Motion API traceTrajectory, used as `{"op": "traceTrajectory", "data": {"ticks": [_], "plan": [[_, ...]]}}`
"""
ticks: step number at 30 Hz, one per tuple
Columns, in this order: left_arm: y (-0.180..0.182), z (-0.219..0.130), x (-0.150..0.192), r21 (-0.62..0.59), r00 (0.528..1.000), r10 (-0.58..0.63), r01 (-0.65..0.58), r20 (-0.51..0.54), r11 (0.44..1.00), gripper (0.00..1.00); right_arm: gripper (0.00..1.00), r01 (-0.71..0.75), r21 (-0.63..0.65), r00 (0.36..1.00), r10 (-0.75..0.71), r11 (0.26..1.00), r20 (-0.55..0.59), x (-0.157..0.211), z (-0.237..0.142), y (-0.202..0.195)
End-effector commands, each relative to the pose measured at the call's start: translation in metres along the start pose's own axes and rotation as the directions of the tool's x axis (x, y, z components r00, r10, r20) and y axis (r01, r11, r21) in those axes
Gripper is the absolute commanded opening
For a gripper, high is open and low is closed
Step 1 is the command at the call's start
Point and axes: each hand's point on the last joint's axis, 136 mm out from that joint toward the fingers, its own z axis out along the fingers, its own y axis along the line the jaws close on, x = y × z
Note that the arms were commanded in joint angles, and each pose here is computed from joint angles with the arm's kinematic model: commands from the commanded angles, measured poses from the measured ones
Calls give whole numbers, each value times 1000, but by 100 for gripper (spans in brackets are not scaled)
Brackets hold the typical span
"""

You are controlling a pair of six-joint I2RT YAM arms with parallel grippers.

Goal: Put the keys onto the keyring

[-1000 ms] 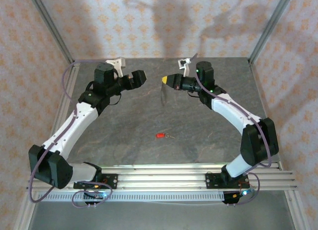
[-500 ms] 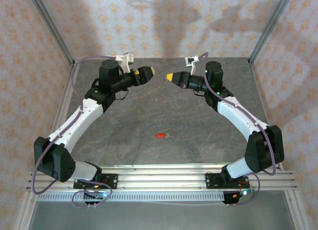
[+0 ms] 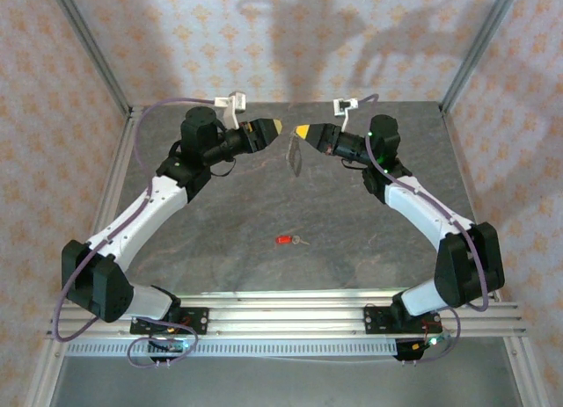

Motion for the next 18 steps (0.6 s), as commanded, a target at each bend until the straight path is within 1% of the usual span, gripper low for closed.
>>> {"op": "traceTrajectory", "data": {"ticks": [1,7,18], "plan": [[-20,5,-4,105,1000,25,-25,0,994,53,0,68,-66,996,-63,996,63,-16,-6,27],[-36,9,-6,184,999,34,-34,3,982,55,0,56,-81,996,-50,995,72,-18,-6,29],[-48,18,-1,227,999,52,-48,-11,973,53,0,44,-100,997,-38,994,63,-14,1,32]]}}
